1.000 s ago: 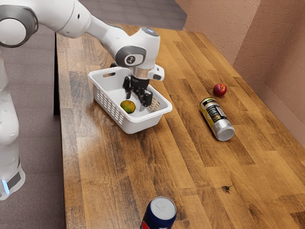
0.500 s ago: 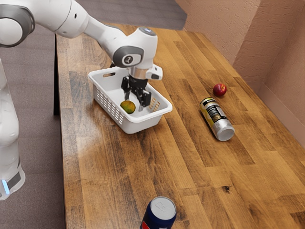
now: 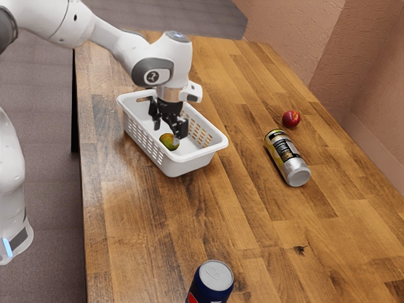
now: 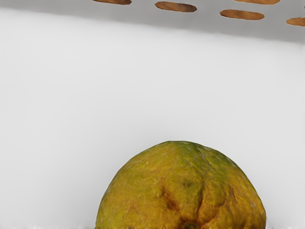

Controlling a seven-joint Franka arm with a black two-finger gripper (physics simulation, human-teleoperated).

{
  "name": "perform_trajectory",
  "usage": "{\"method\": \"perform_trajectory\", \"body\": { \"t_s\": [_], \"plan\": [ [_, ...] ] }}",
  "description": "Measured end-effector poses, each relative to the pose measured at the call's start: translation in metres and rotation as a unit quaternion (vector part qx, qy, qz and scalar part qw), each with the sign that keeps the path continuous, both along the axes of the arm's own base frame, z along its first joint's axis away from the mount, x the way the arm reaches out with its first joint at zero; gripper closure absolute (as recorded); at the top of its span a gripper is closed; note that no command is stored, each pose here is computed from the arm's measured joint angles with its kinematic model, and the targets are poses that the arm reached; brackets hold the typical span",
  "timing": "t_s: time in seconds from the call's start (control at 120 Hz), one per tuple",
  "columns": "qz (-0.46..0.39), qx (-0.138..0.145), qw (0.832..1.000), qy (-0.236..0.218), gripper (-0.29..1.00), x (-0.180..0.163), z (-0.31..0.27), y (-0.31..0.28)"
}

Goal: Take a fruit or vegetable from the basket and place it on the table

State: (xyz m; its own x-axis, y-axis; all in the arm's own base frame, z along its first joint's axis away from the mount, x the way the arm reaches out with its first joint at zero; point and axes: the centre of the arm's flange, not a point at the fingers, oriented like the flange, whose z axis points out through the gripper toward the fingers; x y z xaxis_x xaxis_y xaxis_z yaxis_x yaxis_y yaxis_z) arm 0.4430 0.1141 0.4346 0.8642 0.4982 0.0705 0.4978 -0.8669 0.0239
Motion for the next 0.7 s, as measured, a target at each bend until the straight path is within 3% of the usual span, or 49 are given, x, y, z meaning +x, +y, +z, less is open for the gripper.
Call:
{"method": "perform_trajectory", "body": {
  "t_s": [0.5, 0.592, 0.7],
  "plan": [
    [-0.013, -0.004, 1.0, 0.004, 0.02, 0.018, -0.025, -0.013],
    [-0.014, -0.003, 1.0, 0.002, 0.09, 0.019, -0.025, -0.013],
    [-0.016, 0.001, 1.0, -0.001, 0.27, 0.019, -0.023, -0.012]
  ]
}}
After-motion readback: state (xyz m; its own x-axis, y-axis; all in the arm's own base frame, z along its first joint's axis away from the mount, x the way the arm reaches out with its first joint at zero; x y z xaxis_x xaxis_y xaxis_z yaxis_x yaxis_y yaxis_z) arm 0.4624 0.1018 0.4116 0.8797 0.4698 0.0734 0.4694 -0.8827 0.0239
